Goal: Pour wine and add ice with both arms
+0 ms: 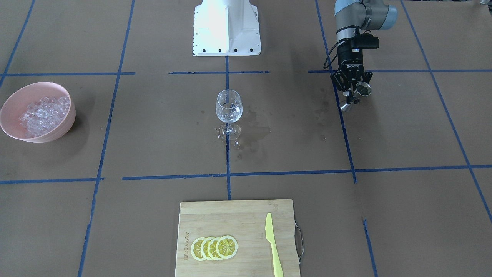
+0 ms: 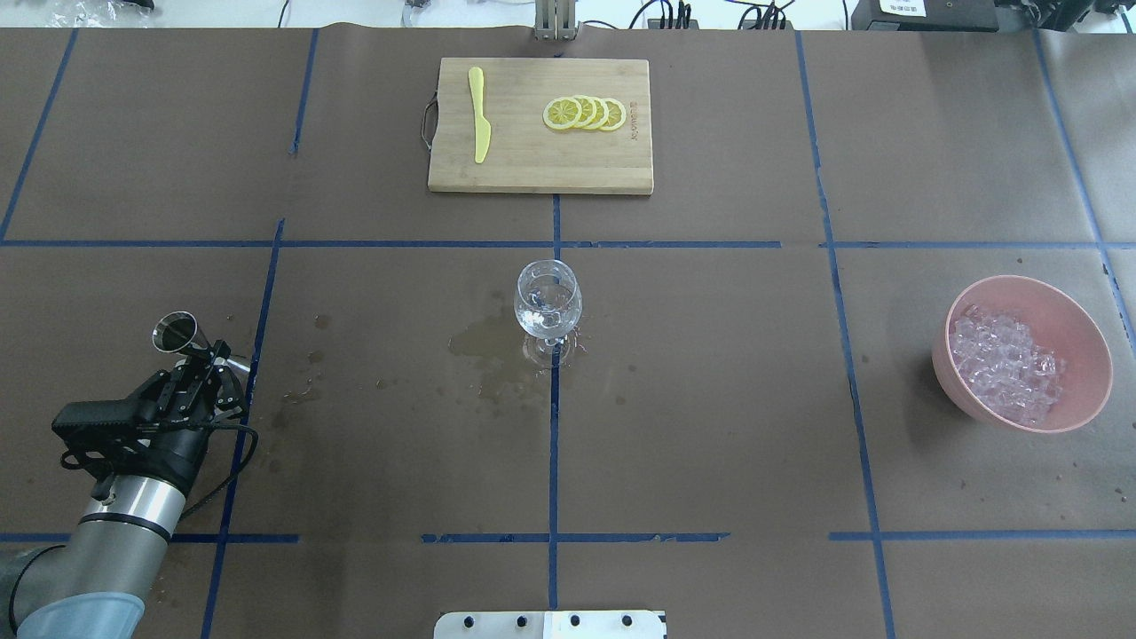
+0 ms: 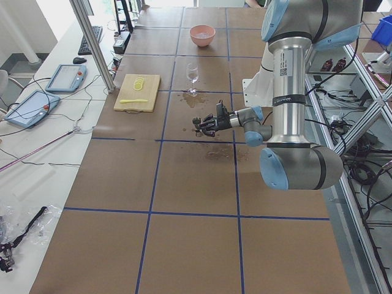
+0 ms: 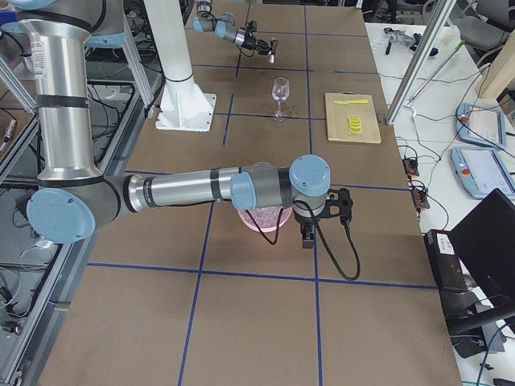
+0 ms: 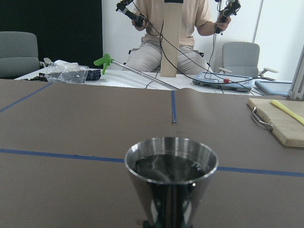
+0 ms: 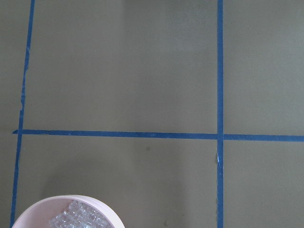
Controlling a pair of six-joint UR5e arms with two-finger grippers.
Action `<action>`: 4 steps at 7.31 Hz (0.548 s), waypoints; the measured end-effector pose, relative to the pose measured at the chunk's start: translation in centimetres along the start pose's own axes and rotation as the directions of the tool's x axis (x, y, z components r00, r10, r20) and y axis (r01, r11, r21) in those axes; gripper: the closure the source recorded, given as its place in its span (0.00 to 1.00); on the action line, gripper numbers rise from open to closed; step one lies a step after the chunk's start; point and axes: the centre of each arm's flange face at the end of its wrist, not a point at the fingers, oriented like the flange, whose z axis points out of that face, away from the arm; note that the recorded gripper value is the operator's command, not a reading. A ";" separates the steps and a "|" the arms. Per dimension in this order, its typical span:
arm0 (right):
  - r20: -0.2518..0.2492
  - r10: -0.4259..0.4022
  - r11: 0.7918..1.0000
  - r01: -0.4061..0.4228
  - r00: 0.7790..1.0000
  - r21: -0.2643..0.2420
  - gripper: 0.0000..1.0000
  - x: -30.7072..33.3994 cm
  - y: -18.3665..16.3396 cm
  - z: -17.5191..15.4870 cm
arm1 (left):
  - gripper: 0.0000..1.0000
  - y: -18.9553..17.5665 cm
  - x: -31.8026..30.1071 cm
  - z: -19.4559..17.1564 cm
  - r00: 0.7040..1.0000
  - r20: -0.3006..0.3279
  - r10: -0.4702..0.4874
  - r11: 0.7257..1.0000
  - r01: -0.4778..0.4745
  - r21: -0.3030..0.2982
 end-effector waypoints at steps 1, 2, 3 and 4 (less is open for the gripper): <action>0.002 -0.001 1.000 0.001 1.000 0.000 0.00 0.0 0.0 0.0 | 1.00 -1.0 0.8 0.0 1.000 -0.006 0.012 1.000 -0.012 0.008; 0.003 -0.001 1.000 0.001 1.000 0.001 0.00 0.0 0.0 0.0 | 1.00 -2.0 2.1 0.0 1.000 -0.015 0.011 1.000 -0.011 0.016; 0.004 0.000 1.000 0.000 1.000 0.001 0.00 0.0 0.0 0.0 | 1.00 -2.8 4.0 0.1 1.000 -0.028 0.000 1.000 0.001 0.025; 0.004 0.001 1.000 -0.001 1.000 0.000 0.00 0.0 0.0 0.0 | 1.00 -3.4 5.6 0.1 0.999 -0.039 -0.008 0.999 0.009 0.032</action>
